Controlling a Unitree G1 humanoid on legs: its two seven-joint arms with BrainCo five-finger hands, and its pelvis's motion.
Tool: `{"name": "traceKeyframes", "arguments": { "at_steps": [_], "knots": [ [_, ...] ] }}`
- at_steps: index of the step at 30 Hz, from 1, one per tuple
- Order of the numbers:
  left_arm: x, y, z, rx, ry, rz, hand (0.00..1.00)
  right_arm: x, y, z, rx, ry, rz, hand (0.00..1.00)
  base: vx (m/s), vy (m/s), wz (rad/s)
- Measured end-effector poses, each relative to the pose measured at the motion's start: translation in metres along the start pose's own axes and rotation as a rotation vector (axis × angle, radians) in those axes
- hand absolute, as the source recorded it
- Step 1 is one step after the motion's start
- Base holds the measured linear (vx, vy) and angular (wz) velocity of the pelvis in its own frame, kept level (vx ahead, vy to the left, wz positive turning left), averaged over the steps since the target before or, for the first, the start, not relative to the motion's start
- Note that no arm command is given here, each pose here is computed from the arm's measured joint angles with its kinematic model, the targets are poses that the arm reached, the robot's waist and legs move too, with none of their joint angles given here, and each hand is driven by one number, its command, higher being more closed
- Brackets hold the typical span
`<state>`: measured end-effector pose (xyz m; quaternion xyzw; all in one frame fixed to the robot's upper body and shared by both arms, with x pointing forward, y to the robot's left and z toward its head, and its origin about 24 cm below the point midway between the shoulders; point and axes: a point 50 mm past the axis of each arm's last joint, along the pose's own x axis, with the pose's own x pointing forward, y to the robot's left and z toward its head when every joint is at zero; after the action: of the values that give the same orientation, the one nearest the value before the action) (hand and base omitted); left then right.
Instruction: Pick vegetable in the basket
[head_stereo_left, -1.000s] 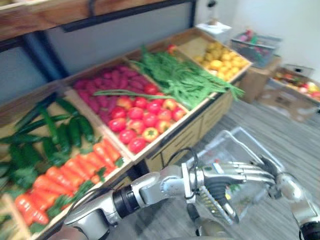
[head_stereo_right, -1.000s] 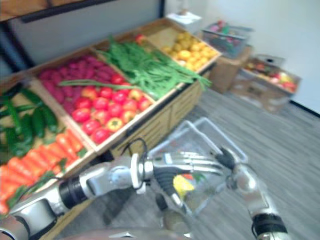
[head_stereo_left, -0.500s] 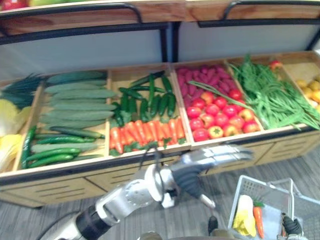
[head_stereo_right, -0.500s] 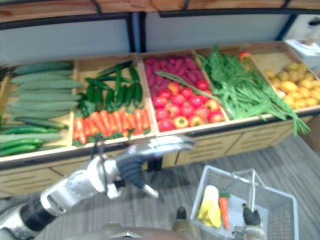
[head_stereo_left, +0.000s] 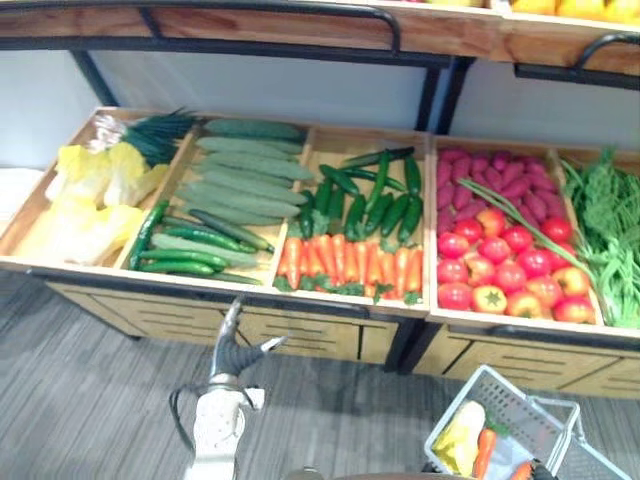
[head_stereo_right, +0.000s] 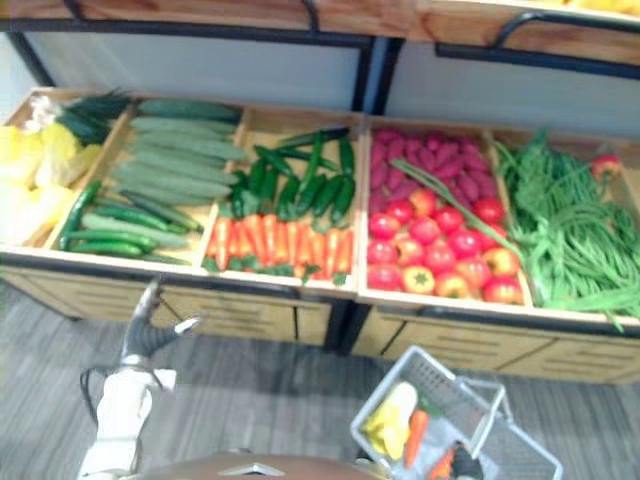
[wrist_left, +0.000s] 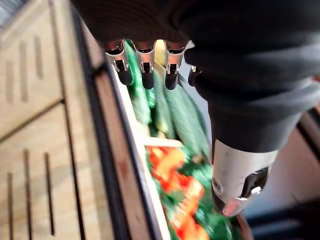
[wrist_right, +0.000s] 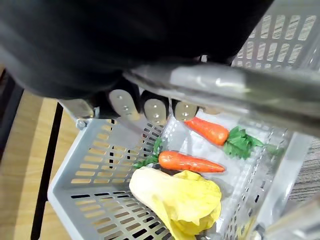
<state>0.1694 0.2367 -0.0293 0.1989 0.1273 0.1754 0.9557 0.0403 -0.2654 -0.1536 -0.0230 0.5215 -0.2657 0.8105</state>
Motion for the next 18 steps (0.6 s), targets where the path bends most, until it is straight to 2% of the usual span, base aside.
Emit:
{"name": "traceKeyframes", "arguments": {
  "at_steps": [6, 9, 12, 15, 18],
  "knots": [
    [-0.018, 0.015, -0.057, 0.022, 0.283, 0.140, 0.00, -0.005, 0.017, -0.002, -0.014, -0.025, 0.025, 1.00, -0.02, -0.001, 0.18],
    [-0.041, 0.011, -0.095, 0.010, 0.485, 0.163, 0.00, -0.007, 0.017, -0.004, -0.019, -0.028, 0.024, 1.00, -0.02, -0.012, 0.08],
    [-0.088, 0.000, -0.141, -0.021, 0.789, 0.157, 0.00, -0.007, 0.019, -0.004, -0.015, -0.022, 0.027, 1.00, -0.01, -0.040, -0.30],
    [-0.124, -0.009, -0.165, -0.045, 0.995, 0.137, 0.00, -0.007, 0.019, -0.012, -0.005, 0.015, 0.013, 1.00, 0.05, -0.043, -0.23],
    [-0.136, -0.010, -0.172, -0.079, 1.087, 0.153, 0.00, -0.006, 0.015, -0.017, 0.014, 0.051, -0.003, 1.00, 0.11, -0.016, -0.10]
  ]
}}
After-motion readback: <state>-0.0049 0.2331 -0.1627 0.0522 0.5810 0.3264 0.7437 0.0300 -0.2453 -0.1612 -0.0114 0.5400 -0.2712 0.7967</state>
